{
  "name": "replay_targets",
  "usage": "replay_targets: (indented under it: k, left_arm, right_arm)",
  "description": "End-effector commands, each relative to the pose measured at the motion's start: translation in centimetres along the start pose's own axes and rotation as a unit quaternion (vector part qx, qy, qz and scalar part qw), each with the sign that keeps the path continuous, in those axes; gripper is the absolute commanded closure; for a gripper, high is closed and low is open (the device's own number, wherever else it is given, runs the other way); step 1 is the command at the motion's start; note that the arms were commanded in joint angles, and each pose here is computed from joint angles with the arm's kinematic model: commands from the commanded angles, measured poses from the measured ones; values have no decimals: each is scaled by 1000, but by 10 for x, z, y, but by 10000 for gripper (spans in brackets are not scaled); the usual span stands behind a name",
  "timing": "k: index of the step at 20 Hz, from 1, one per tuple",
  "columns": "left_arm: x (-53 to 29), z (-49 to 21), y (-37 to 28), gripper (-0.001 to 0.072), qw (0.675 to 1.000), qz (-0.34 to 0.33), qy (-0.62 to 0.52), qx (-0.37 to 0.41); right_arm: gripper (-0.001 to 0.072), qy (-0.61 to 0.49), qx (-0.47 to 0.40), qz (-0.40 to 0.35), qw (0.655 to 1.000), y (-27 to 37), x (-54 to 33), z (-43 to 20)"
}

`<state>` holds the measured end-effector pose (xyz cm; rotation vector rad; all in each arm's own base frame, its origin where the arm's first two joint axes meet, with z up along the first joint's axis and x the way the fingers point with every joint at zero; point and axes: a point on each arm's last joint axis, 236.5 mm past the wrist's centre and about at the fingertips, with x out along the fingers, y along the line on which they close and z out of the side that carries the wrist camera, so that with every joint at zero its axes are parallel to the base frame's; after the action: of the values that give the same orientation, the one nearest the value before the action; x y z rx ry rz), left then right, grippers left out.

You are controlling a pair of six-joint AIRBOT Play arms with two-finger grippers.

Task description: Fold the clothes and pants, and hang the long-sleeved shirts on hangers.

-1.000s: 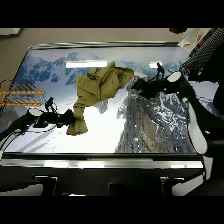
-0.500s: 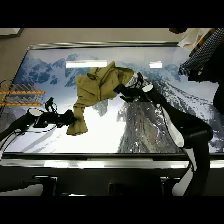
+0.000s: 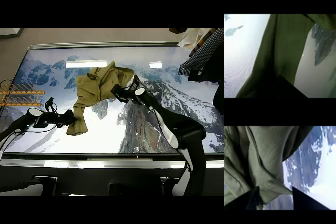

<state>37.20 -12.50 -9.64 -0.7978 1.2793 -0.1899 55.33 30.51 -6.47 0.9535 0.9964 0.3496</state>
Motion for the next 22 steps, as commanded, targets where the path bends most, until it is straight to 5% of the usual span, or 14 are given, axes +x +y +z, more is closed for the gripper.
replay_targets:
  k: [1, 2, 3, 9, 14, 17, 22]
  left_arm:
    - [0, 0, 0, 688, 1000, 0, -1, 0]
    - [0, 0, 0, 688, 1000, 0, -1, 0]
    - [0, 0, 0, 688, 1000, 0, -1, 0]
    - [-19, 16, 1, 691, 1000, -3, -26, -1]
    - [-95, 68, -56, 693, 988, -3, -127, 93]
    - [-187, 100, -131, 693, 957, -32, -235, 166]
    - [-375, 69, -252, 692, 857, -105, -418, 282]
  right_arm:
    - [475, -4, 13, 1, 1000, 1, 1, 0]
    - [623, 4, 4, 1, 1000, 1, 1, -3]
    - [682, 10, -3, 2, 1000, 2, 1, -6]
    - [684, 10, -70, 15, 997, 35, -36, 6]
    - [685, -46, -199, 26, 979, 107, -139, 43]
    - [685, -130, -271, 47, 953, 171, -239, 65]
    - [685, -299, -379, 86, 872, 266, -439, 47]
